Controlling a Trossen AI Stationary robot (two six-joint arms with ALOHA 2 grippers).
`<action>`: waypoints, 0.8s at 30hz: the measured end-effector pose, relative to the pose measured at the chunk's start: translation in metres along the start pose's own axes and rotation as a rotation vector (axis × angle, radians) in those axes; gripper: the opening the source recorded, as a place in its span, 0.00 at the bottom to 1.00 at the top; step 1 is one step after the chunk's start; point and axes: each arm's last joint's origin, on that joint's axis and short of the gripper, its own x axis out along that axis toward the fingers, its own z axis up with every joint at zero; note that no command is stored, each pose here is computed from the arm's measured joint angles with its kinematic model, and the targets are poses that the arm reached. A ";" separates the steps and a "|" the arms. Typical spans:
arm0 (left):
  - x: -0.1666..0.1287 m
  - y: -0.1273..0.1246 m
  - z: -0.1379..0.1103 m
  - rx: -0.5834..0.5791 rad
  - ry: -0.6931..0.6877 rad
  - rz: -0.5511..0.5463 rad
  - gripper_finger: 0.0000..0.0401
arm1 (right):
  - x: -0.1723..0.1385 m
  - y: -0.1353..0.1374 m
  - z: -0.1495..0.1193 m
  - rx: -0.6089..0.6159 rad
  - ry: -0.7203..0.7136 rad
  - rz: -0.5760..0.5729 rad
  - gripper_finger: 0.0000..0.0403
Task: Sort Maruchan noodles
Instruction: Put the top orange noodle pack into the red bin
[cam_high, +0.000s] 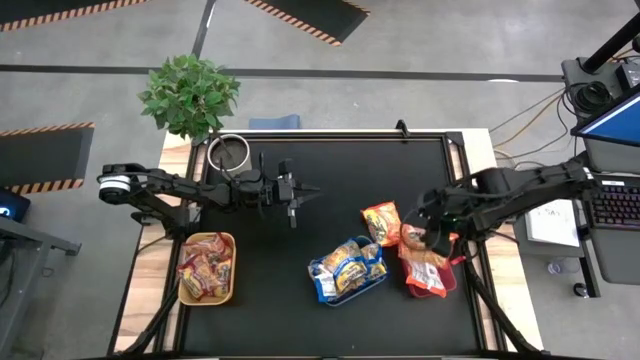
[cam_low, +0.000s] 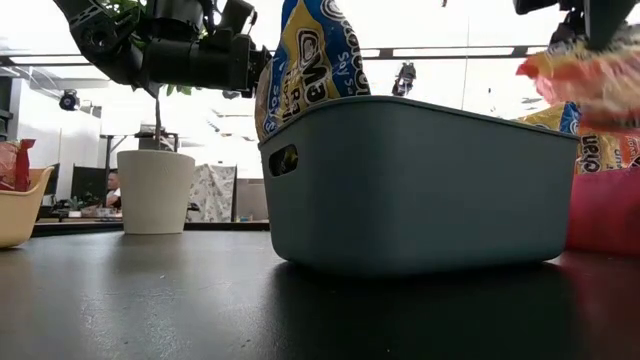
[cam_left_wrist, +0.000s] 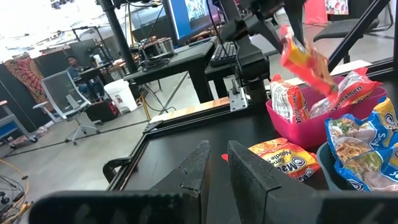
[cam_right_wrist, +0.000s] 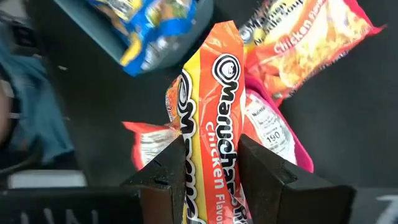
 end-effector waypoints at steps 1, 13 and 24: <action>0.000 0.000 0.000 0.000 0.000 0.000 0.10 | 0.004 0.002 0.000 -0.006 0.010 -0.020 0.28; 0.000 0.000 0.000 -0.014 0.000 0.000 0.10 | 0.048 0.016 0.005 -0.056 0.220 -0.197 0.28; 0.000 0.000 0.000 -0.024 0.000 0.000 0.10 | 0.065 0.018 0.009 -0.058 0.278 -0.239 0.30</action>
